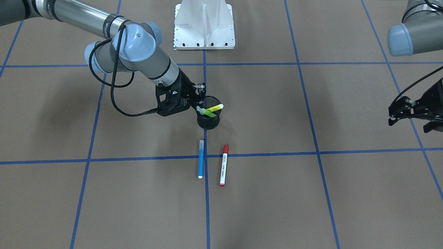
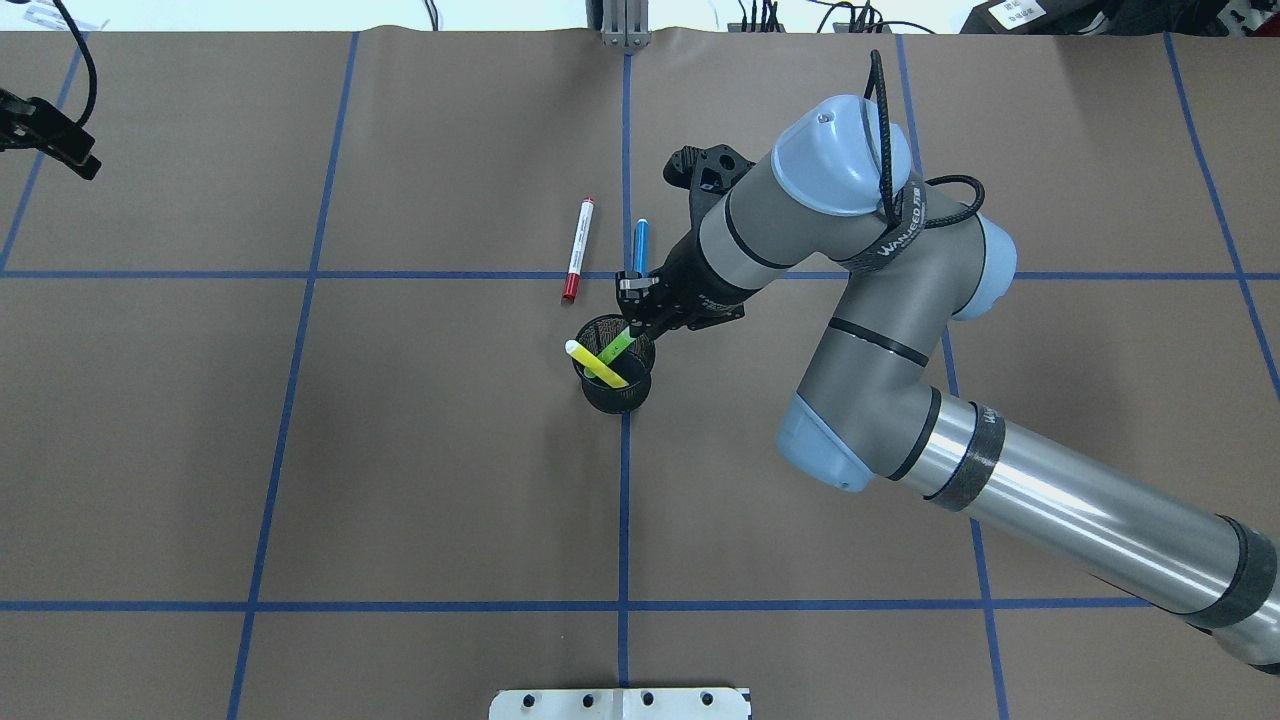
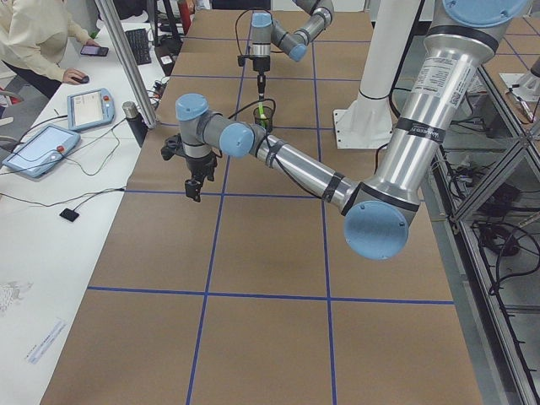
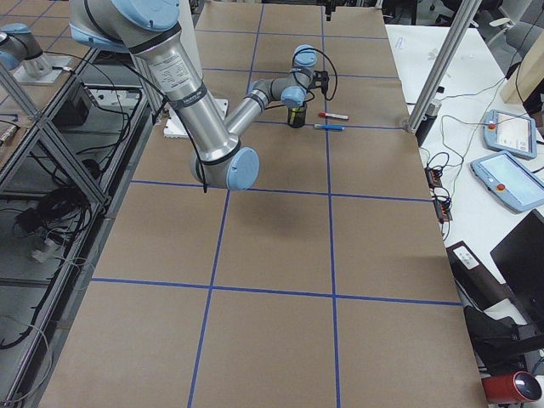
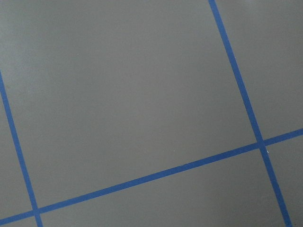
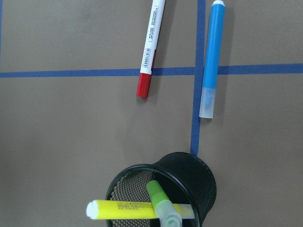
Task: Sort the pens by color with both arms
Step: 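Grasp the green highlighter with the right gripper and lift it out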
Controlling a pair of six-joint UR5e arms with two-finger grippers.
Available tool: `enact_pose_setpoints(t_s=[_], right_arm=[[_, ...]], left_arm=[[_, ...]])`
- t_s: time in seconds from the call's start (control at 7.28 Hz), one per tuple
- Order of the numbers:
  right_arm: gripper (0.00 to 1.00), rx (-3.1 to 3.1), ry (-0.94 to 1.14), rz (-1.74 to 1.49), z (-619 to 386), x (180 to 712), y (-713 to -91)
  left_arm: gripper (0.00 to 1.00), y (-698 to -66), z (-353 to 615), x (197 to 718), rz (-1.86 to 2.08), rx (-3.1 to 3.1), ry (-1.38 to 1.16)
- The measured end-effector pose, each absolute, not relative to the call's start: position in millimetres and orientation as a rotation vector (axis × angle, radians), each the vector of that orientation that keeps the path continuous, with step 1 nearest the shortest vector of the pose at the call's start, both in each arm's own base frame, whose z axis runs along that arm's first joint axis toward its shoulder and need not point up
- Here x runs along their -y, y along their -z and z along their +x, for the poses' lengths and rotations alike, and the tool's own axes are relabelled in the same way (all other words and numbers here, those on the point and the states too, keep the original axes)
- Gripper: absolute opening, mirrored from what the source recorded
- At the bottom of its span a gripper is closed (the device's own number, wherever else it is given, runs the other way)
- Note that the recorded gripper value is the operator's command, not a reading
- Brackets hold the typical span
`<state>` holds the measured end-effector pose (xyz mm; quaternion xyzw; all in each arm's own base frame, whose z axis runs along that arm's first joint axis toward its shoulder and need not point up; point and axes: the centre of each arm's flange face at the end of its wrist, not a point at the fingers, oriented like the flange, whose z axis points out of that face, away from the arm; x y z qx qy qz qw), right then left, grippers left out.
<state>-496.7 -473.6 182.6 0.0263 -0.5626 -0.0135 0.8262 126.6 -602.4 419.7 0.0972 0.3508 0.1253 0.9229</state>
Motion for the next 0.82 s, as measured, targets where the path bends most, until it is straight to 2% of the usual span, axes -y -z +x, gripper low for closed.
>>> enact_pose_setpoints(t_s=[0.82], right_arm=[[0.0,1.217,-0.027,0.124,-433.6,494.7,-112.0]], left_arm=[[0.99,-417.5,126.5,602.2,0.201,-0.722,-0.253]])
